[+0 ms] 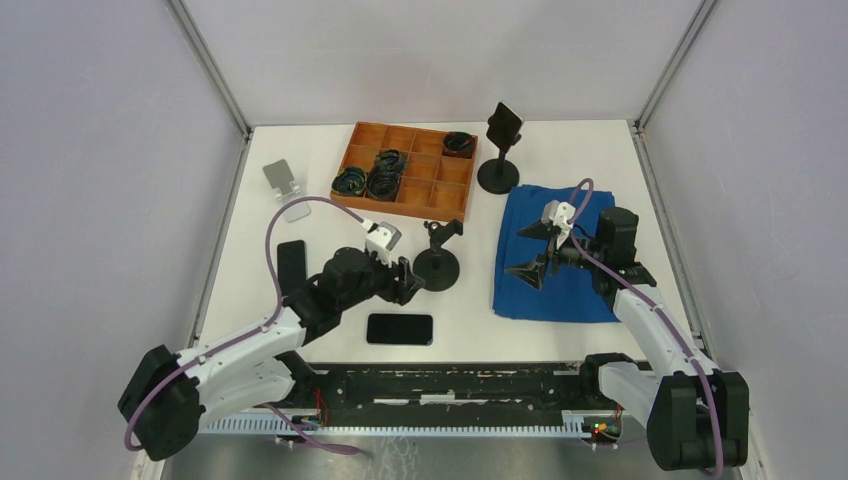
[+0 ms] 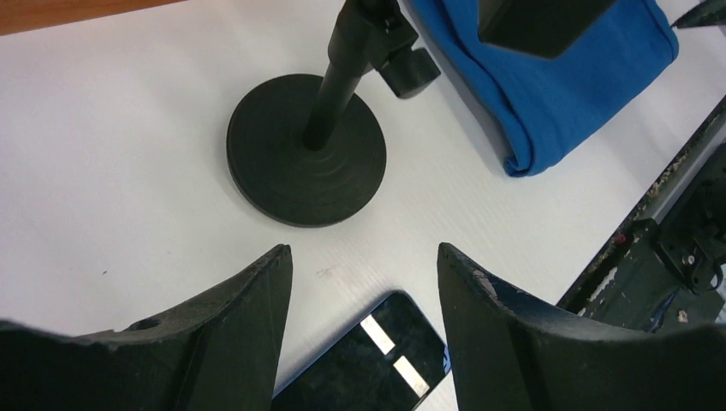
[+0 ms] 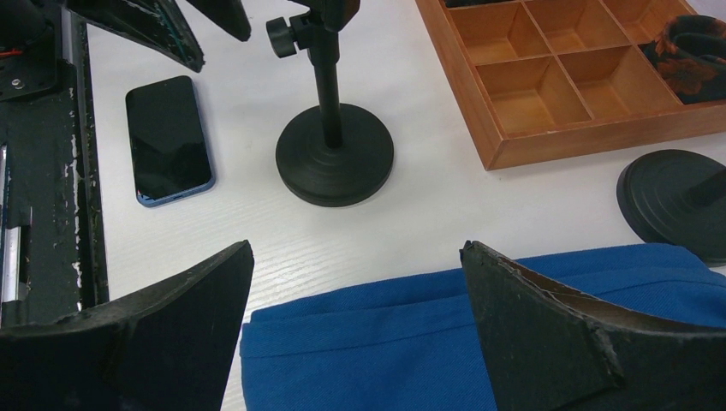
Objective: Place the phone on the phone stand
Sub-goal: Move the phone stand to the center of the board.
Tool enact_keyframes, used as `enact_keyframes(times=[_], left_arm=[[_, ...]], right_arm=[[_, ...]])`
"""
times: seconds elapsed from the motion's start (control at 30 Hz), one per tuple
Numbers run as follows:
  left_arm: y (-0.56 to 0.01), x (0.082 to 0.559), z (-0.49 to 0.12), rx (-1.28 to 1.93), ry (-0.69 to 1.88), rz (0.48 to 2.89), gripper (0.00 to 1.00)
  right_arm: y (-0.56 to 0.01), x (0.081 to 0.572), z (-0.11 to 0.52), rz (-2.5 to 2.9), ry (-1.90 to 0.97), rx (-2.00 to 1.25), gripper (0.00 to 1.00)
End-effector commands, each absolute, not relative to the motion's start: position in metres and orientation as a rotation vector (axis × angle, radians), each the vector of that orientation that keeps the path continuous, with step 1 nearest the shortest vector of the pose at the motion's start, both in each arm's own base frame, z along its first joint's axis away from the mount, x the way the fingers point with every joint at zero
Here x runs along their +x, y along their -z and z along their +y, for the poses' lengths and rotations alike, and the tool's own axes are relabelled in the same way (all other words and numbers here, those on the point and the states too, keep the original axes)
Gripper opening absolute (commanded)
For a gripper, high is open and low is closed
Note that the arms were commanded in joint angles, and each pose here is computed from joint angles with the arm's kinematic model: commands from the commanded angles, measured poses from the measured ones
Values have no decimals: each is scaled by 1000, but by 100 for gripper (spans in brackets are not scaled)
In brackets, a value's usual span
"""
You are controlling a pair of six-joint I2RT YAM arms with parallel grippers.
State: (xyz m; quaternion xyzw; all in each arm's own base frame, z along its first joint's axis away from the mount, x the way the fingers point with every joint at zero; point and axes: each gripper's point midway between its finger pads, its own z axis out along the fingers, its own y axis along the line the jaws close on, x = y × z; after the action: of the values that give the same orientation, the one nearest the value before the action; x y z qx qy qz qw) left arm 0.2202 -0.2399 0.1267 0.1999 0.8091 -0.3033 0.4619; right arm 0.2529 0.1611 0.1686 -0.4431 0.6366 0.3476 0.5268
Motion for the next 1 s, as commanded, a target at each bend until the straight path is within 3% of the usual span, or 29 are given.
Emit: enact_keyframes(times=[0.0,0.03,0.13,0.27,0.97], left_arm=[[-162,242,-268,386,876,1839,66],[-157,246,-270,368,872,1852,65],[-141,257,-272,311,842,1906,47],[-132,269,-272,237,815,1933,31],[-114,324,-287,150,897,1994,29]], right_arm=[[-183,260,162,1477,-796,-1083,98],[-183,260,162,1477,-797,-1084,98],[-183,260,163,1476,-796,-1085,98],[-184,259,163,1475,-797,-1086,98],[-184,259,163,1474,-803,-1089,98]])
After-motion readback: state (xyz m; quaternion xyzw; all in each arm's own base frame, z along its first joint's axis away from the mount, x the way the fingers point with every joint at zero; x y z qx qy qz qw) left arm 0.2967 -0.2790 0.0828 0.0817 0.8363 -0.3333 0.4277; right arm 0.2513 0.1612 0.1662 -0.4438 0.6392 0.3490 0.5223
